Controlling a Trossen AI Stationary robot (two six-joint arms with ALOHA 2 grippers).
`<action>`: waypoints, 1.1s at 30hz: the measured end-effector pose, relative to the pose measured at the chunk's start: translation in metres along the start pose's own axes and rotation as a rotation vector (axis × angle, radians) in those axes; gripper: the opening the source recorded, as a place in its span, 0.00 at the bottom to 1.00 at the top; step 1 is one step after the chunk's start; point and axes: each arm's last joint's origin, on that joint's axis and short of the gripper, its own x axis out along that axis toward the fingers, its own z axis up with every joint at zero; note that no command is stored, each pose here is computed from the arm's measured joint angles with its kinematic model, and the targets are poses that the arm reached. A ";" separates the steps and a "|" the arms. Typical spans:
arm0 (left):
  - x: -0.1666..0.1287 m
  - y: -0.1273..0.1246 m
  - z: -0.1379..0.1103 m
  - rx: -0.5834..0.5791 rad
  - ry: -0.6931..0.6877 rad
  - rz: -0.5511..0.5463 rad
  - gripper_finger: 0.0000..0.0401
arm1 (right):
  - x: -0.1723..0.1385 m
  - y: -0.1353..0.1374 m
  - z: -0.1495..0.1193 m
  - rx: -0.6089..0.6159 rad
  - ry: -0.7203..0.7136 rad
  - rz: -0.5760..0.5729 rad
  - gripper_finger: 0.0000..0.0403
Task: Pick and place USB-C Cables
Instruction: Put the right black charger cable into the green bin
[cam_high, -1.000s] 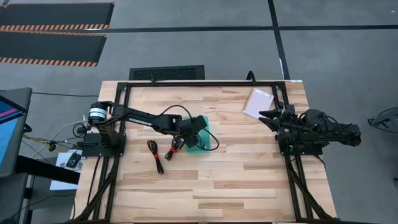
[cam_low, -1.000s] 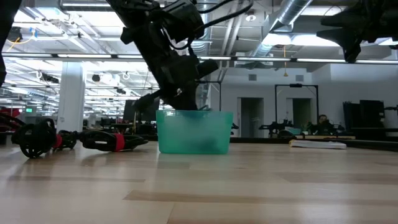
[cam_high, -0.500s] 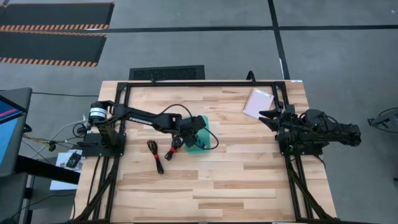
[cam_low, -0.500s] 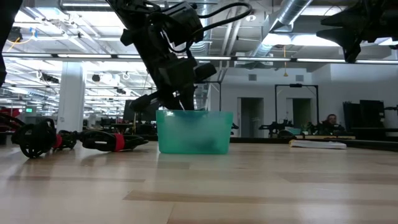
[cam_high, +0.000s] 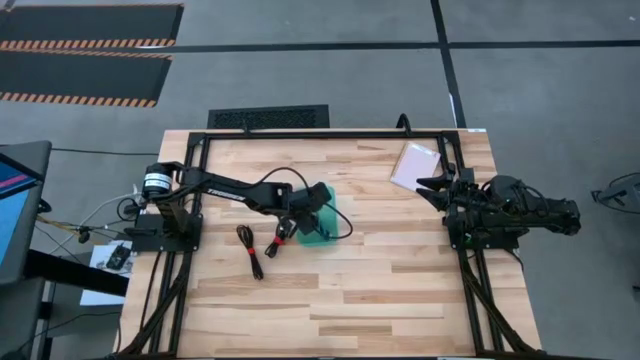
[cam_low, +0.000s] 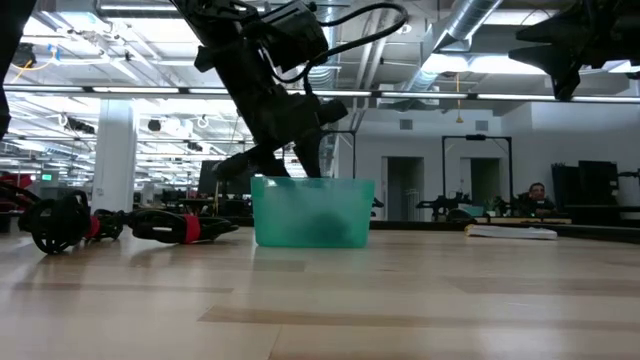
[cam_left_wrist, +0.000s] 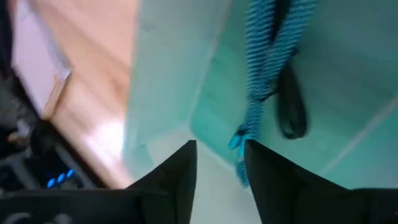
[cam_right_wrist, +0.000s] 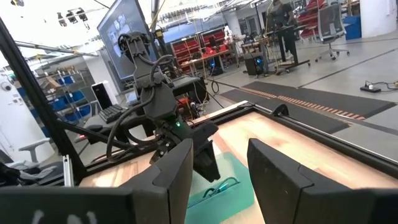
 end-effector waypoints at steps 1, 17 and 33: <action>-0.001 0.001 0.000 -0.018 0.012 0.015 0.34 | 0.000 0.000 0.000 0.000 0.000 0.000 0.44; -0.064 0.063 0.001 -0.291 0.103 -0.075 0.47 | 0.000 0.000 0.000 0.017 0.000 0.000 0.44; -0.209 0.018 -0.049 -0.910 -0.121 -0.318 0.47 | 0.000 -0.001 -0.002 0.026 0.025 -0.008 0.45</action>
